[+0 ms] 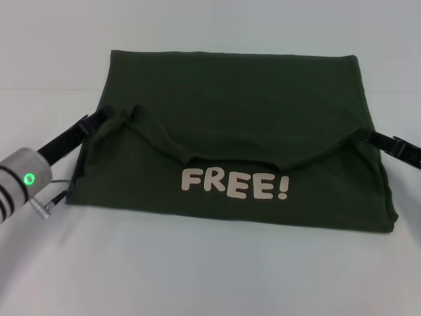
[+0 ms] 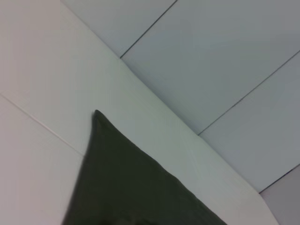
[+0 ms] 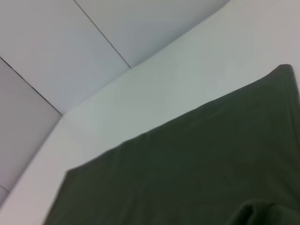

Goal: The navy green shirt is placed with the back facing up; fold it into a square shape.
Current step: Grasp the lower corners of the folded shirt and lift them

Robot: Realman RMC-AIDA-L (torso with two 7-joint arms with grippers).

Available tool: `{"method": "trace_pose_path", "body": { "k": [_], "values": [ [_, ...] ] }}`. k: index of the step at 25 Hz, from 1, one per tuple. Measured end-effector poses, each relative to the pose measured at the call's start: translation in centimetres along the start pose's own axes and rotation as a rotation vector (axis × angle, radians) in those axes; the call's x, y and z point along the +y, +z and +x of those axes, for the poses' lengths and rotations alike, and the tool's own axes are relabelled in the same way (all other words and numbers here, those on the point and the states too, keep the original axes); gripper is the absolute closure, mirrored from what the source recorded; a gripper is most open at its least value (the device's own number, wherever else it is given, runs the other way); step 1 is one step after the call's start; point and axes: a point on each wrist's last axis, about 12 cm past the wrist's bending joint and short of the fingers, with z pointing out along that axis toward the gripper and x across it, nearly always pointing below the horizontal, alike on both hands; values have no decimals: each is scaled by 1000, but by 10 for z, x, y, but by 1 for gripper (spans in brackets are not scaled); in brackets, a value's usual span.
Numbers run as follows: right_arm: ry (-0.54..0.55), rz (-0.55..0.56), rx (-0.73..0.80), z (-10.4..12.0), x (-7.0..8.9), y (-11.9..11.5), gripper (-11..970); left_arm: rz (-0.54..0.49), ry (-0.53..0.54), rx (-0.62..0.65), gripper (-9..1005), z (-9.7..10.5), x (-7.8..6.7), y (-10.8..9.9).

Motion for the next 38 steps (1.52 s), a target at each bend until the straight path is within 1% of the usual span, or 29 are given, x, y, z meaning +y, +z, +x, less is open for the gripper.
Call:
{"method": "trace_pose_path", "body": {
  "k": [2,3,5,8,11,14,17,19,21,24,27,29,33,34,38],
  "values": [
    [11,-29,-17,2,-1,-8,440,-6,-8,-3,504,2,6,-7],
    [13,-49,-23,3,-2,-12,397,1,-23,-9,459,1,11,-14],
    [9,-92,-25,6,-2,-21,312,15,-34,-6,371,0,12,-18],
    [-23,-178,-7,7,1,-34,186,73,-77,54,372,-6,13,-27],
    [-98,-283,34,12,8,-45,61,116,-109,199,372,-15,13,-35],
    [-191,-368,85,21,14,-53,63,131,-106,332,368,-25,13,-43],
    [-258,-421,137,30,17,-58,65,126,-72,394,364,-37,13,-49],
    [-295,-451,162,36,20,-60,65,97,-7,416,361,-48,15,-53],
    [-333,-481,185,42,23,-61,65,65,49,442,359,-54,16,-54],
    [-405,-530,225,50,26,-62,65,3,137,497,355,-67,17,-52],
    [-477,-574,251,59,31,-62,65,-5,163,504,254,-70,15,-50],
    [-502,-587,256,64,33,-61,65,-11,177,501,187,-71,15,-49],
    [-516,-589,259,68,34,-60,65,-34,187,487,128,-69,17,-46],
    [-516,-588,260,68,34,-60,65,-50,197,491,113,-66,18,-44],
    [-516,-588,260,69,34,-60,65,-71,208,498,115,-59,20,-41]
  ]
}}
